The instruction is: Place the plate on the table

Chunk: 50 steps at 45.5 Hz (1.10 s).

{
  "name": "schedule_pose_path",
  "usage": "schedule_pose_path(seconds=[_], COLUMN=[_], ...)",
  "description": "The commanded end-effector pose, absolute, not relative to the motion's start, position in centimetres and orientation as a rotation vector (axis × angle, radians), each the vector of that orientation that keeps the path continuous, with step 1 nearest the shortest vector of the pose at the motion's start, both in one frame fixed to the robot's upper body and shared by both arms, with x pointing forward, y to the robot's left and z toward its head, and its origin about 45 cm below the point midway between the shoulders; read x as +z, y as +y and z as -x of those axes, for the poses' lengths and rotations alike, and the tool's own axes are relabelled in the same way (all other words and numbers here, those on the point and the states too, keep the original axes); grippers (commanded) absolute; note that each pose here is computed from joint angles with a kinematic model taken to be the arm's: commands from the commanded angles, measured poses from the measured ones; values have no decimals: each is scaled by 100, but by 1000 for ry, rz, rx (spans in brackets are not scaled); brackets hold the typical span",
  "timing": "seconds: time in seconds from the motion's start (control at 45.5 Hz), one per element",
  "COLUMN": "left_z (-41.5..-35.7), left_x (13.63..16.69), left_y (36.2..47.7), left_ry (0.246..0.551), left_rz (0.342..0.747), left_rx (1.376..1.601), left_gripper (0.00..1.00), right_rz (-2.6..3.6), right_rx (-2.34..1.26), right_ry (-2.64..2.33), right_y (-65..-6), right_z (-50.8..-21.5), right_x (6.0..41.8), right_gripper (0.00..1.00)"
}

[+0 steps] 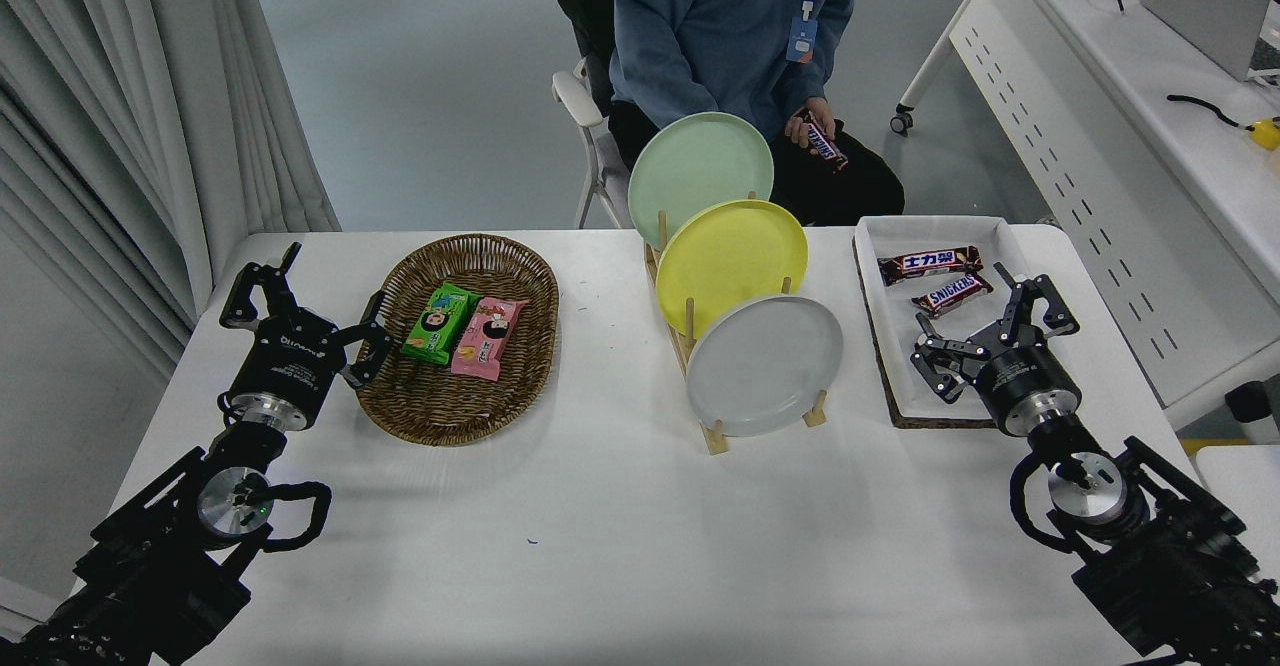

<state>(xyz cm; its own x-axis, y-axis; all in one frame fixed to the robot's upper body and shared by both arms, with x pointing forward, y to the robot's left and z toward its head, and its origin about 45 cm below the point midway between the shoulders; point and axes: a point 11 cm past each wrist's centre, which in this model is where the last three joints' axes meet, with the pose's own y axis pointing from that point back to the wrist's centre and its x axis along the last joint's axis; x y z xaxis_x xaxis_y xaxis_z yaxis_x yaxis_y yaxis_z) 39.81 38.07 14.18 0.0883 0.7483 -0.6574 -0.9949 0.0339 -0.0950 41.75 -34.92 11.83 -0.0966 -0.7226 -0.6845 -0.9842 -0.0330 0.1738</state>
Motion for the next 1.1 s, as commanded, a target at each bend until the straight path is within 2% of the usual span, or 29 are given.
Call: schedule_pose_path(seconds=[0.0,0.088,0.198,1.077], left_z=[-3983,-3983,-3980,-3982], left_x=[1419,1424,1417,1421], left_y=[3799,3811,3813,3808], left_ry=[501,501,503,502], left_rz=[625,628,627,628], left_rx=[1427,1429,1432,1429], left_gripper=[100,100,100,100], right_rz=[1793,1796,1793,1791], right_rx=[911,910,905,902], right_ry=[1861,1864,1862,1852], right_y=[-3495,-3502,-3501,-3474], right_z=[-4155,-4153,-4175,-4201], right_x=[1160,1158,1184,1211], right_gripper=[99,99,99,99])
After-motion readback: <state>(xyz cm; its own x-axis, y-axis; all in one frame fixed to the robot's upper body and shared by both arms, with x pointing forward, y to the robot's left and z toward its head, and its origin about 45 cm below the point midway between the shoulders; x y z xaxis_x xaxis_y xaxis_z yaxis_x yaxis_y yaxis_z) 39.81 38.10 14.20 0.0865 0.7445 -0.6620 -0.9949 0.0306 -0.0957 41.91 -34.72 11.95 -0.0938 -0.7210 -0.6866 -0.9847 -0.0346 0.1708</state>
